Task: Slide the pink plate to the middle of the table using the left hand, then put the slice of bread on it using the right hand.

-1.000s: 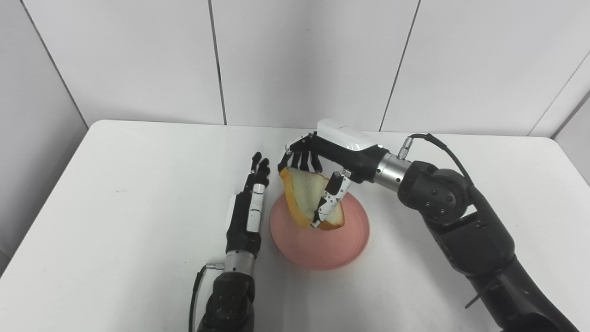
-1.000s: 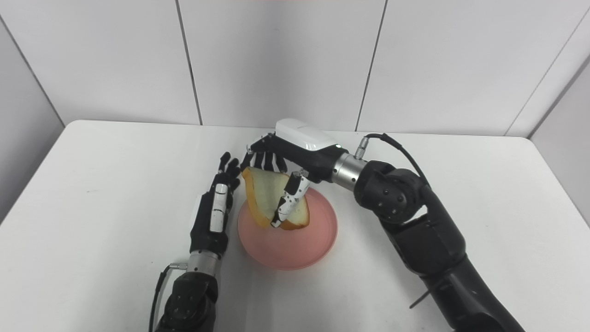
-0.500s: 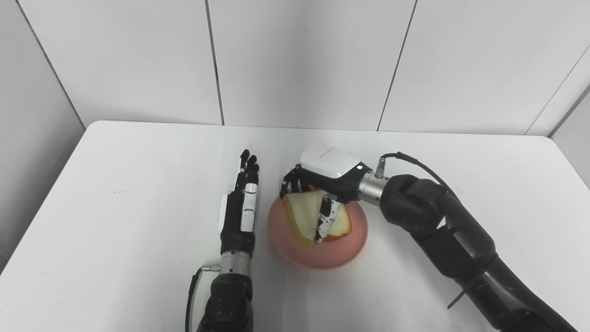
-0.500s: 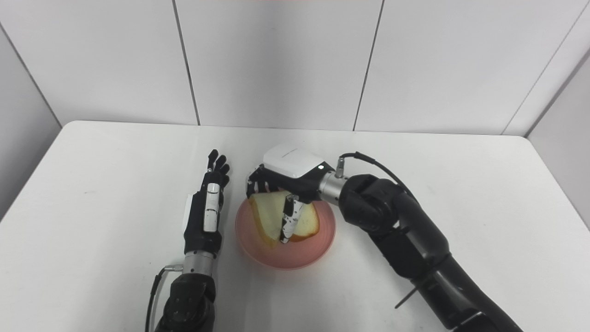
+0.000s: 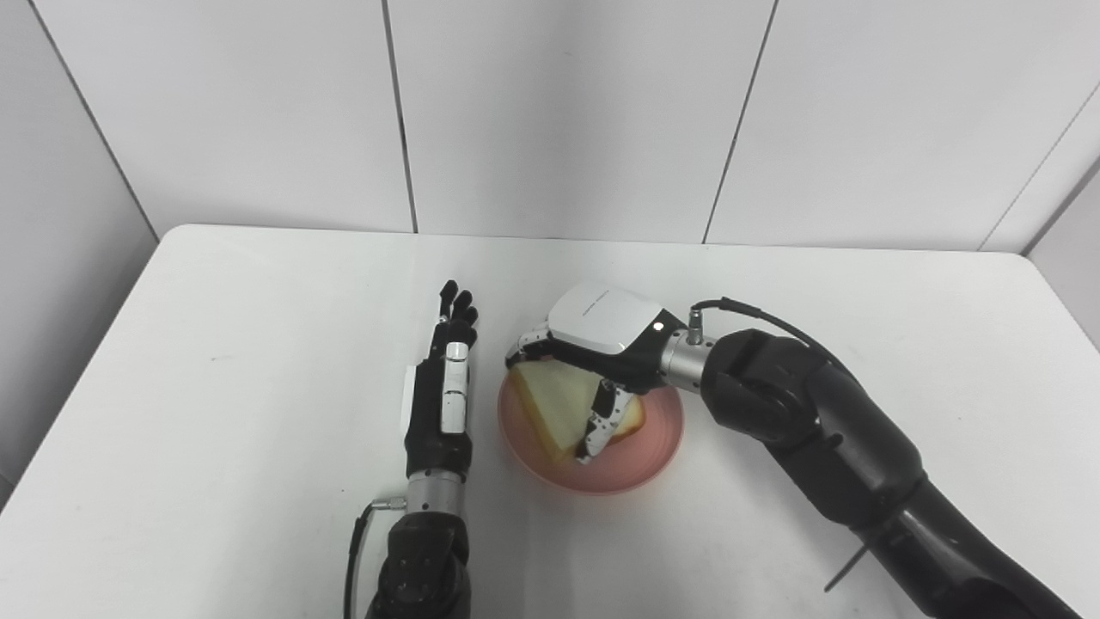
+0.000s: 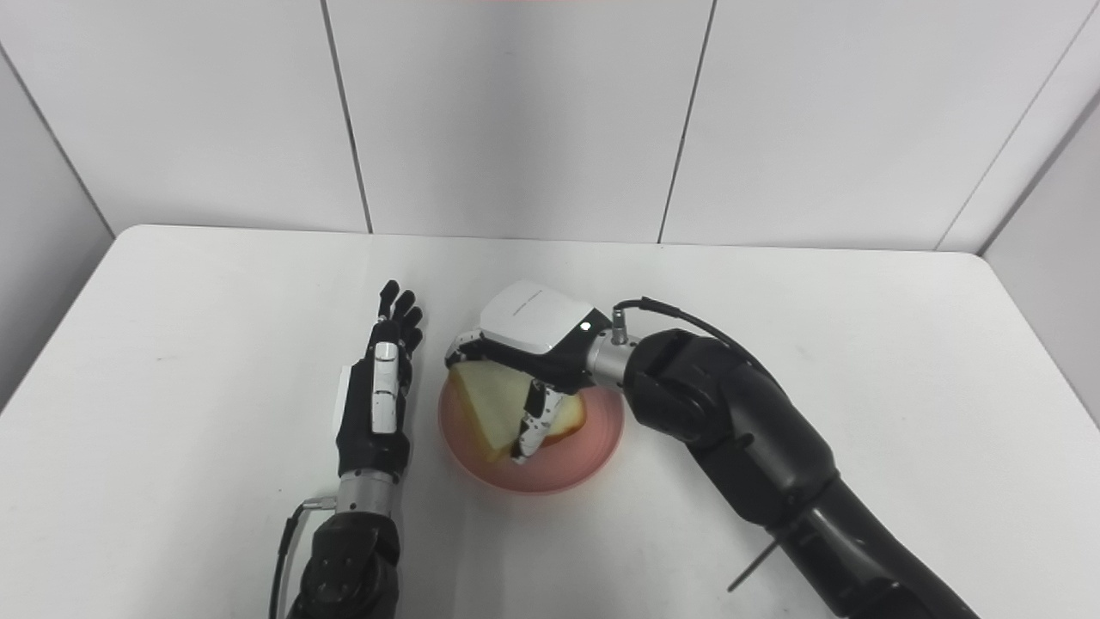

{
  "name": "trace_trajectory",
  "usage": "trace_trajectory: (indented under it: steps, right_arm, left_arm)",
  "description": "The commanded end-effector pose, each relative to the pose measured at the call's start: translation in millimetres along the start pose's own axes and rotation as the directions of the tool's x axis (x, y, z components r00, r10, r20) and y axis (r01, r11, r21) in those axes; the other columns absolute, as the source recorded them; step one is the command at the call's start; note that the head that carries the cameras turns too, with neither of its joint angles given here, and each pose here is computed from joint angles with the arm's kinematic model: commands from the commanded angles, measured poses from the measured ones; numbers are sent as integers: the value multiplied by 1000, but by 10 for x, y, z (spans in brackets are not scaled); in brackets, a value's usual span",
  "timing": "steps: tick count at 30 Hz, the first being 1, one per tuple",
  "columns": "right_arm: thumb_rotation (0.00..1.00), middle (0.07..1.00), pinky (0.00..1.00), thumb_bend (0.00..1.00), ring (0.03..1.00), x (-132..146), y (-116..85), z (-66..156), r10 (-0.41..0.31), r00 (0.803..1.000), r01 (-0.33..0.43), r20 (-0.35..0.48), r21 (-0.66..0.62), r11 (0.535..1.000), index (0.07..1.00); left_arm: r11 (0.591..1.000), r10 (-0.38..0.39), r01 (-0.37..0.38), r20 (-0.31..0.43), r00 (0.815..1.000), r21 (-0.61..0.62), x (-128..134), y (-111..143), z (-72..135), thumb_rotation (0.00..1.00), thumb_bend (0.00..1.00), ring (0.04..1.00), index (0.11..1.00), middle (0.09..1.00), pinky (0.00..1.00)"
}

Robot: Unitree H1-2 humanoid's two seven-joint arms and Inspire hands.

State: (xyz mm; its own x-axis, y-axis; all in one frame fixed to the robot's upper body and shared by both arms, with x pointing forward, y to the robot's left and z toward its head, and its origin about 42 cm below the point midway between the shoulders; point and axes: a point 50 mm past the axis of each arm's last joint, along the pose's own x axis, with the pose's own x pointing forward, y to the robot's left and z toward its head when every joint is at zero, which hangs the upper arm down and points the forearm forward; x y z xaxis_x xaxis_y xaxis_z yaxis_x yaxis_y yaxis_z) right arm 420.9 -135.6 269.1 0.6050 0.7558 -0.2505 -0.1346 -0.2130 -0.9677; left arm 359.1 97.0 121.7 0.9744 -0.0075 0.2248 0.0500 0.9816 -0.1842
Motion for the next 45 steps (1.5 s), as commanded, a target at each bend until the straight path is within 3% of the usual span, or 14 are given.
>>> trace_trajectory:
  steps: [1,4,10,18,21,25,26,29,32,33,36,38,43,45]
  right_arm:
    - [503,971,853,999,934,-73,-310,-36,18,999,-19,-32,-18,1000,995]
    - [501,996,941,1000,989,-147,-386,-27,68,996,-68,-56,5,998,1000]
    - [471,1000,999,1000,1000,-389,-412,-87,38,995,-28,-96,108,994,1000]
    - [471,1000,1000,1000,1000,-811,-301,-295,-124,981,167,-153,316,934,1000]
    - [435,1000,1000,1000,1000,-956,-172,-412,-204,955,287,-216,500,817,1000]
    - [520,1000,959,1000,1000,-1160,148,-452,-336,866,500,-370,611,614,1000]
    - [696,1000,924,985,1000,-1201,227,-446,-337,856,517,-393,624,586,1000]
    - [841,1000,937,963,1000,-1260,477,-403,-310,845,534,-436,674,510,1000]
    - [988,1000,994,863,1000,-1196,720,-316,-357,798,597,-485,717,361,1000]
    - [996,1000,998,840,1000,-1180,766,-296,-369,787,607,-495,727,321,1000]
    - [955,1000,1000,784,1000,-1086,969,-138,-421,706,647,-570,760,57,1000]
    - [921,1000,1000,789,1000,-1048,1038,-58,-413,666,659,-621,749,-64,1000]
    - [980,1000,1000,718,1000,-986,1143,84,-369,594,670,-715,693,-266,1000]
    - [996,1000,1000,715,1000,-967,1195,128,-363,589,652,-722,690,-314,1000]
  left_arm:
    - [998,-24,26,33,999,-54,8,-145,90,1000,697,967,962,971,984]
    - [997,-39,40,10,999,-64,11,-133,113,1000,706,969,972,973,989]
    - [988,-138,130,-102,985,-85,-19,-45,251,1000,774,989,979,977,1000]
    - [982,-184,178,-116,976,-57,-95,-9,456,989,772,983,977,975,999]
    - [984,-178,175,-121,977,-41,-91,13,475,995,794,986,979,978,1000]
    - [984,-177,176,-110,978,-21,-100,53,482,996,806,990,991,985,1000]
    - [985,-175,175,-107,979,-15,-105,60,482,992,809,993,996,988,1000]
    - [985,-167,170,-91,982,23,-125,82,481,999,809,997,1000,997,1000]
    - [986,-153,158,-78,985,53,-129,92,497,1000,806,1000,1000,1000,1000]
    - [986,-151,155,-77,986,56,-129,93,501,1000,806,1000,1000,1000,1000]
    - [985,-152,157,-68,986,70,-130,86,512,1000,805,1000,1000,1000,1000]
    - [984,-157,161,-65,985,73,-128,79,513,1000,818,1000,1000,1000,1000]
    - [983,-160,164,-56,986,85,-88,80,511,1000,836,1000,1000,1000,1000]
    - [983,-160,164,-54,986,85,-78,75,503,1000,833,1000,1000,1000,1000]
